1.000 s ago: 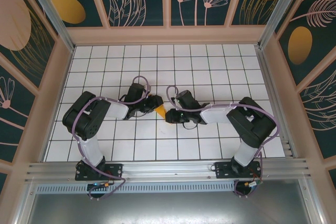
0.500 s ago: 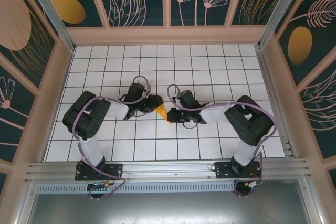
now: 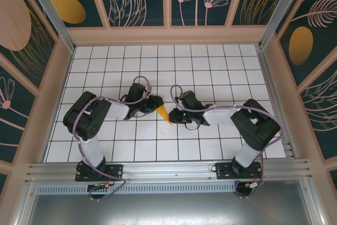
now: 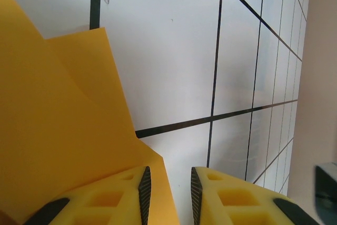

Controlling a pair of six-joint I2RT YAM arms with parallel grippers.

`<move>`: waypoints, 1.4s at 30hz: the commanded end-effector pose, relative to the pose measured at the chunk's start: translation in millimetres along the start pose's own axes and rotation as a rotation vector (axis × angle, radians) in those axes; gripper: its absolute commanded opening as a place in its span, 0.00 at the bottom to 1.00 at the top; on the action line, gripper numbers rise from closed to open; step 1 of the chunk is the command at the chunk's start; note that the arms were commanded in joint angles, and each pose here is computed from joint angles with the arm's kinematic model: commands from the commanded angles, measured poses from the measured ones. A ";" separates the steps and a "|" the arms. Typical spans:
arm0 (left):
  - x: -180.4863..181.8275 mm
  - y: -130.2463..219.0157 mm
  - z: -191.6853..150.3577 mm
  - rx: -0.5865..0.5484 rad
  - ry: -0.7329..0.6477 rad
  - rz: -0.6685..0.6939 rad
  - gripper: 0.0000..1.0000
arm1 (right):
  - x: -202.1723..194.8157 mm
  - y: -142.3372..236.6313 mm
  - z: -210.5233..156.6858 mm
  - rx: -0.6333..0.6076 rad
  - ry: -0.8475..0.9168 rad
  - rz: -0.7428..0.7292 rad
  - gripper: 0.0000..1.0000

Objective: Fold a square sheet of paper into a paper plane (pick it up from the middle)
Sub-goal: Fold the wing for the fifth time at the center of the table.

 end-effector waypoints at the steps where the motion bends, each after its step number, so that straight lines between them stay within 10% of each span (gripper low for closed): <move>1: 50.1 -7.2 -24.5 0.077 0.053 0.195 0.29 | 37.6 18.0 15.8 -0.041 0.026 0.104 0.18; 10: 52.7 -8.0 -25.5 0.090 0.056 0.213 0.29 | 54.1 -18.0 9.4 0.056 0.034 0.160 0.04; 42: 74.1 -10.4 -26.5 0.102 0.068 0.273 0.27 | -43.3 -21.0 -32.6 0.134 -0.174 0.048 0.05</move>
Point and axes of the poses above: each hand's point on the last joint's axis, 136 mm out from that joint toward the fingers, its own y axis back along the fingers, its own x axis along the line the jaws close on, z = x × y, the point moved 4 cm from there along y, back along the fingers, and after that the axes turned 10 degrees about -y, right-handed, at the moved point
